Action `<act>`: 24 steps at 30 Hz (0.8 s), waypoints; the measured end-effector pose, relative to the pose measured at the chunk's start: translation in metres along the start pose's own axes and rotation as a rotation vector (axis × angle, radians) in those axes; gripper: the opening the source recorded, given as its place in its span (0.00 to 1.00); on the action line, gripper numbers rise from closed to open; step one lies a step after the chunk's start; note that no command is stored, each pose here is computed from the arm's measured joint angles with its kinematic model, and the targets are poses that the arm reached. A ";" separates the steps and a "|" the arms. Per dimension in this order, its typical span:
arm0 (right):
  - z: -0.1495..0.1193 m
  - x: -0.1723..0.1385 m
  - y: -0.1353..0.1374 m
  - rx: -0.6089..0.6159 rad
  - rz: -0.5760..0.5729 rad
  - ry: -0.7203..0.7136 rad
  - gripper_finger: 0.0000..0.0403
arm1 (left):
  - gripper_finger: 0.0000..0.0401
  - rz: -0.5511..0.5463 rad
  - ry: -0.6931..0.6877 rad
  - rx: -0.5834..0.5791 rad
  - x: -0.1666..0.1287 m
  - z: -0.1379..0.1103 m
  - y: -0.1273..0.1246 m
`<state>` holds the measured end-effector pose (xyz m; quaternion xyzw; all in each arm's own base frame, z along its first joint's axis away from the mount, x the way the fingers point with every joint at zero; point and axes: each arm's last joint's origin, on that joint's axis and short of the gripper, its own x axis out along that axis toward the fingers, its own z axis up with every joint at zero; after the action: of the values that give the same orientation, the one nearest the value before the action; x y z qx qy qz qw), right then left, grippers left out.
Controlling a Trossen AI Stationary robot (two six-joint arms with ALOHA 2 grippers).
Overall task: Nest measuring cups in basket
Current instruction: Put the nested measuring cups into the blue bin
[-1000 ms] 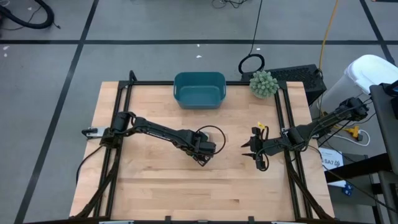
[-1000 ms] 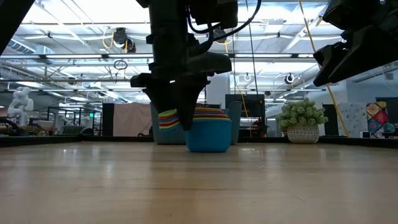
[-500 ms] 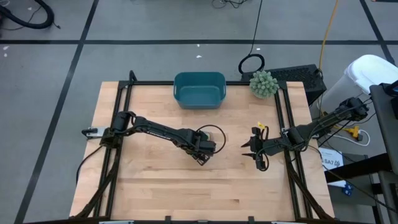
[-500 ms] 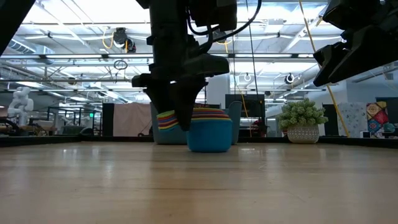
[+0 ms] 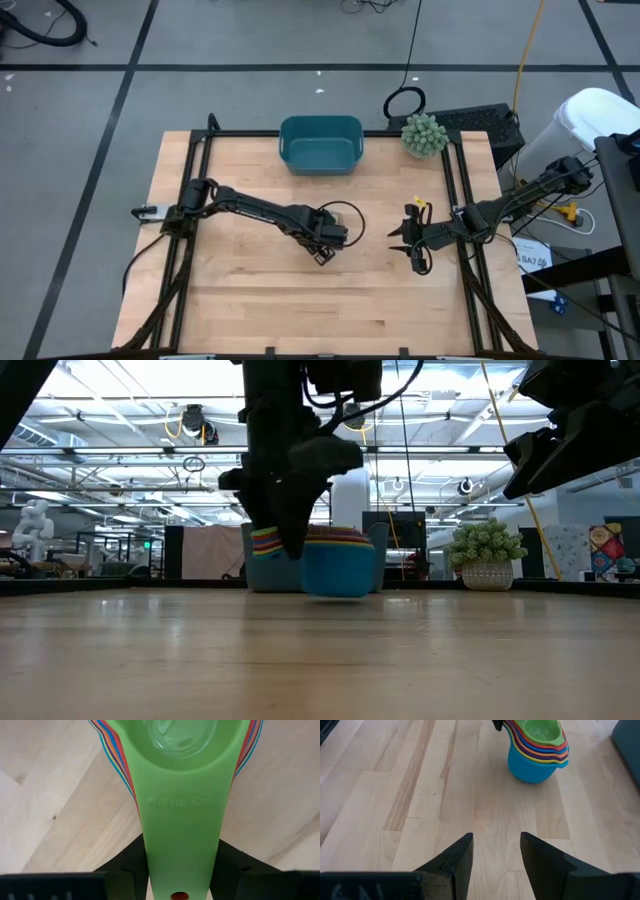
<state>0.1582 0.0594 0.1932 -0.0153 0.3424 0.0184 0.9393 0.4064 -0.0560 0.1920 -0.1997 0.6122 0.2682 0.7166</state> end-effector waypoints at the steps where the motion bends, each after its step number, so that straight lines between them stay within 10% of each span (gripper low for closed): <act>1: 0.000 0.000 0.000 0.000 0.000 -0.001 0.39 | 0.36 -0.004 -0.004 0.007 -0.002 0.001 0.000; 24: 0.000 0.000 0.000 0.049 -0.001 0.000 0.39 | 0.36 0.081 -0.012 0.146 -0.046 0.058 0.057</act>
<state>0.1582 0.0594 0.1931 0.0074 0.3429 0.0095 0.9393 0.4103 0.0173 0.2497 -0.1201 0.6333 0.2529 0.7215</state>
